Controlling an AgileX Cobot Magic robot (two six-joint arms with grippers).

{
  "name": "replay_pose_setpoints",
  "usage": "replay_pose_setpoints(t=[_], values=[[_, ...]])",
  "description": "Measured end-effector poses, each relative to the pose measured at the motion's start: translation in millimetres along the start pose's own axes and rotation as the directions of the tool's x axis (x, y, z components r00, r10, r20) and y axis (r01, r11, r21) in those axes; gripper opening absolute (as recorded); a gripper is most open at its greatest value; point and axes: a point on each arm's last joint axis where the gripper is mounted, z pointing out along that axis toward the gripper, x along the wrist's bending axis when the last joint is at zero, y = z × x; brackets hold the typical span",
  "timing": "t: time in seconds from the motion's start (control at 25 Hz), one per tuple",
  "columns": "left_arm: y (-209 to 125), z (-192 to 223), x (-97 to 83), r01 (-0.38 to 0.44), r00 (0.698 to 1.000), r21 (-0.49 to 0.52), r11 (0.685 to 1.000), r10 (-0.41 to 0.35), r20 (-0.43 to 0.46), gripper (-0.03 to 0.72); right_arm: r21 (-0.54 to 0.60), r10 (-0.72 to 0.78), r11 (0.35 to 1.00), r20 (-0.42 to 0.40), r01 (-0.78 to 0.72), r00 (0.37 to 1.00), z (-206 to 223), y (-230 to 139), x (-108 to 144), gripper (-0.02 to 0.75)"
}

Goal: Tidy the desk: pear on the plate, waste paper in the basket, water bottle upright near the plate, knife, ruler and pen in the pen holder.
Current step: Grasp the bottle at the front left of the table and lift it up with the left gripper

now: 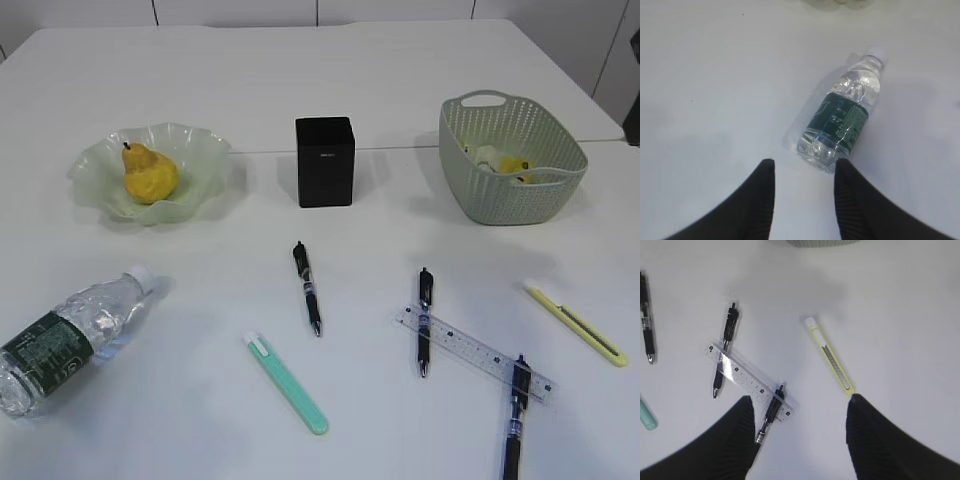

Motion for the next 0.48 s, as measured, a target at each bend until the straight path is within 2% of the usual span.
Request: replay_pose_setpoints(t=[0.28,0.48], values=[[6.8,-7.6,-0.4,0.001,1.000,-0.007,1.000,-0.001,0.000,0.275,0.011,-0.006,1.000,0.000,0.006,1.000,-1.7,-12.7,-0.3,0.460],[3.6,-7.4,-1.2,0.012,1.000,0.026,1.000,-0.012,0.008,0.275,0.034,-0.004,0.999,0.001,0.004,1.000,2.7,-18.9,-1.0,0.460]])
